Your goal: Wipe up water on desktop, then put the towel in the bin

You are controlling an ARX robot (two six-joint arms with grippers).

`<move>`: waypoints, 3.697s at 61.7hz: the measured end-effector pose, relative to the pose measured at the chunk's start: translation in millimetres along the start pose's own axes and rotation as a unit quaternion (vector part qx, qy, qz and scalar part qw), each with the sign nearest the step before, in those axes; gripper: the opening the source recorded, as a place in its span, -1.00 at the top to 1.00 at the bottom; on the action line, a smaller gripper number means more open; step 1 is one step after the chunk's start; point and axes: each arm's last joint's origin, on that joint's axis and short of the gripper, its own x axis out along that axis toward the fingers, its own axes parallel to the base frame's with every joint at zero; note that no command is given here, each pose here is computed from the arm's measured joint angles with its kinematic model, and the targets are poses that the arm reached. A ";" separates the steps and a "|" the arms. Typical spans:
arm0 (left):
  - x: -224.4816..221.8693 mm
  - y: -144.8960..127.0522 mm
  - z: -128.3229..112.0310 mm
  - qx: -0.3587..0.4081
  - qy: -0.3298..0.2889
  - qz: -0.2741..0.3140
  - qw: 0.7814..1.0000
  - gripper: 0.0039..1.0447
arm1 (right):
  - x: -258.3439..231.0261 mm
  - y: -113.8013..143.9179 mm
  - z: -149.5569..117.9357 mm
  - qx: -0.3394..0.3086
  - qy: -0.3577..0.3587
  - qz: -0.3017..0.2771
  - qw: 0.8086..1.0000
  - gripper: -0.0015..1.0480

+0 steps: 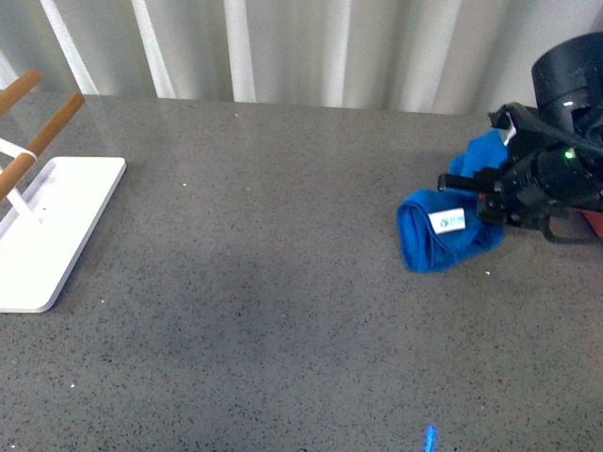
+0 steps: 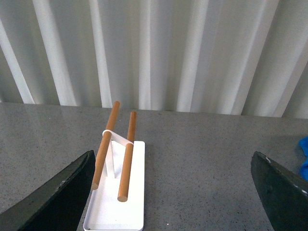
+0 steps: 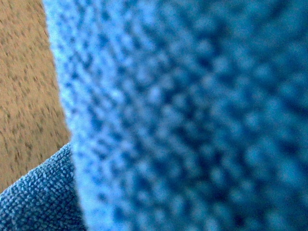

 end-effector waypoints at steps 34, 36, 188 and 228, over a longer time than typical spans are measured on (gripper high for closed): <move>0.0 0.0 0.0 0.000 0.000 0.000 1.000 -0.88 | 15.4 94.5 15.7 -0.126 0.000 0.145 0.981 0.92; 0.0 0.0 0.0 0.000 0.000 0.000 1.000 -0.88 | 14.1 97.7 12.9 -0.128 0.002 0.152 0.980 0.92; 0.0 0.0 0.0 0.000 0.000 0.000 1.000 -0.88 | -122.2 -211.2 33.3 0.057 0.094 -0.149 0.983 0.01; 0.0 0.0 0.0 0.000 0.000 0.000 1.000 -0.88 | -181.1 -207.4 93.4 0.053 -0.050 -0.123 0.990 -0.86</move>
